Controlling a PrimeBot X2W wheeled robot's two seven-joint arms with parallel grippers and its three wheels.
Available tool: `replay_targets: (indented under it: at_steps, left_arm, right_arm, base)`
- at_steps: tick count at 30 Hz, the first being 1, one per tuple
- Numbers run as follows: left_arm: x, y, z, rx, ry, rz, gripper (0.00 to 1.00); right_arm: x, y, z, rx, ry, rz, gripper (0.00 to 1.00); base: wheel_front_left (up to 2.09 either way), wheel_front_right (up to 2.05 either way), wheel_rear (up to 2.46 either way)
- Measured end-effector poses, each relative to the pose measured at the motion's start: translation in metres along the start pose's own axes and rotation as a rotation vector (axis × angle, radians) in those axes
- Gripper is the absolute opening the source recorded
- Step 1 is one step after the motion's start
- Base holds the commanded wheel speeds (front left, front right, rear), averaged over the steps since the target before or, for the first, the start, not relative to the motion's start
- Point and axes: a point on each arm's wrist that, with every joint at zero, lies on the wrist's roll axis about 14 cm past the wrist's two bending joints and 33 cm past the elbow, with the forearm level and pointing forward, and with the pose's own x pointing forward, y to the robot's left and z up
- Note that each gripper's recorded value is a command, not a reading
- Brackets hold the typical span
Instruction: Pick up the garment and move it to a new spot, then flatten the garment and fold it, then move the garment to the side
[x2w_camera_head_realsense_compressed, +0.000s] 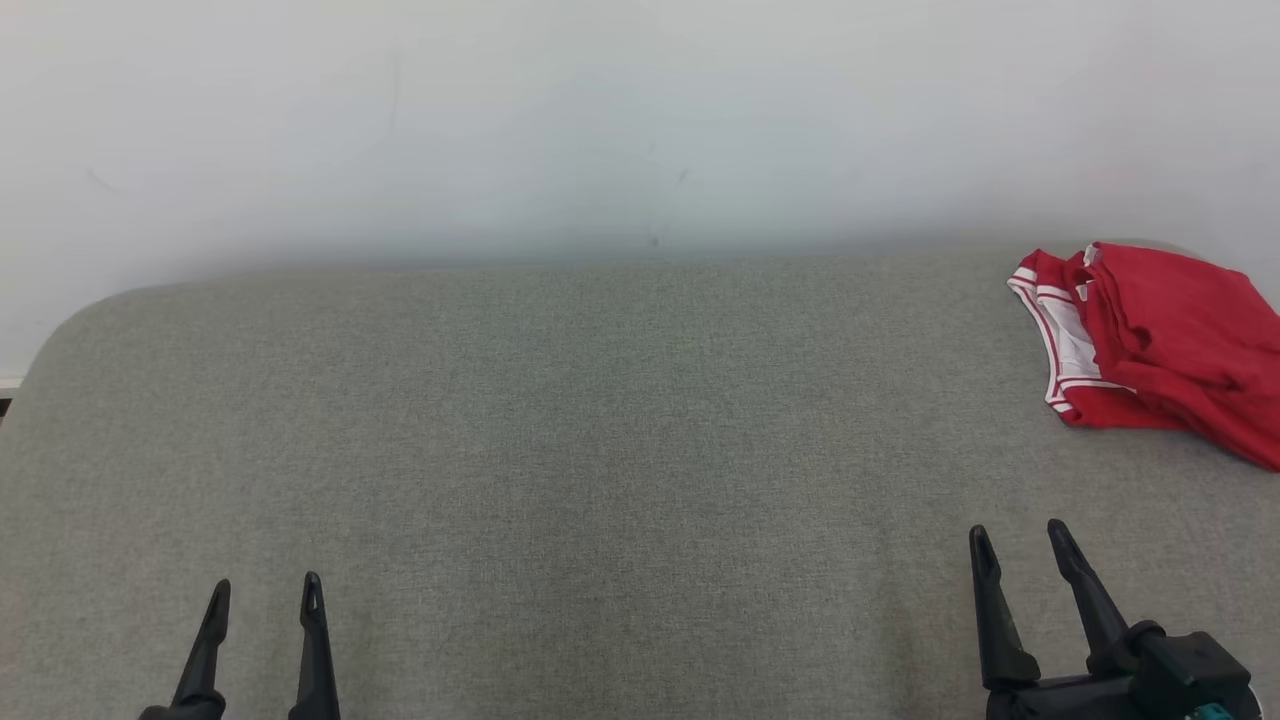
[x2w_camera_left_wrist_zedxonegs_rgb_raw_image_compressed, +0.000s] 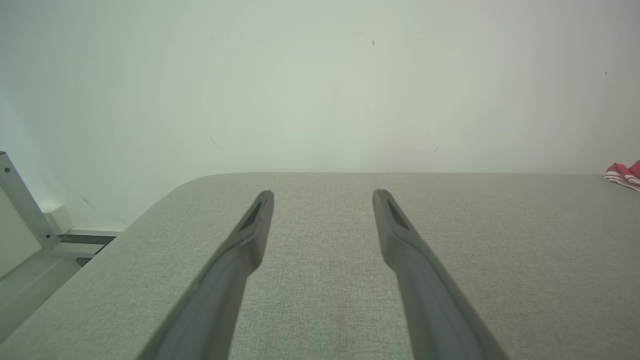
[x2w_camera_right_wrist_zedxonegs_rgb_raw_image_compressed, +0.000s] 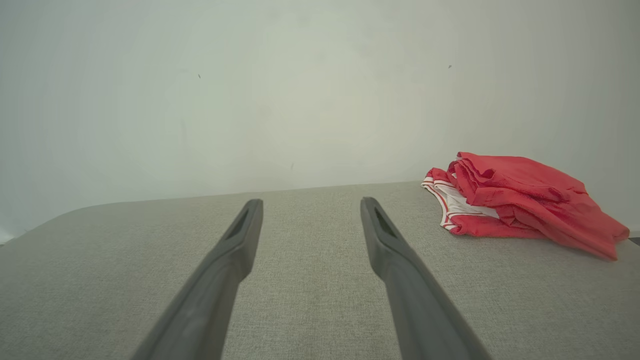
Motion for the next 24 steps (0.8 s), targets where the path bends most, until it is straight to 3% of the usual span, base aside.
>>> replay_targets:
  at_steps: [20, 21, 24]
  left_arm:
    - [-0.004, 0.003, -0.010, 0.009, 0.033, 0.009, 1.00]
    - [-0.004, 0.003, -0.010, 0.009, 0.034, 0.008, 0.00]
    - [-0.009, 0.003, -0.021, 0.001, 0.070, 0.010, 0.00]
  right_arm:
    - [-0.002, 0.006, -0.008, 0.015, 0.026, 0.004, 1.00]
    - [-0.002, 0.006, -0.009, 0.015, 0.026, 0.004, 0.00]
    - [-0.007, 0.005, -0.020, 0.020, 0.062, -0.002, 0.00]
  base:
    - [0.00, 0.00, 0.00]
    - [0.00, 0.00, 0.00]
    - [0.00, 0.00, 0.00]
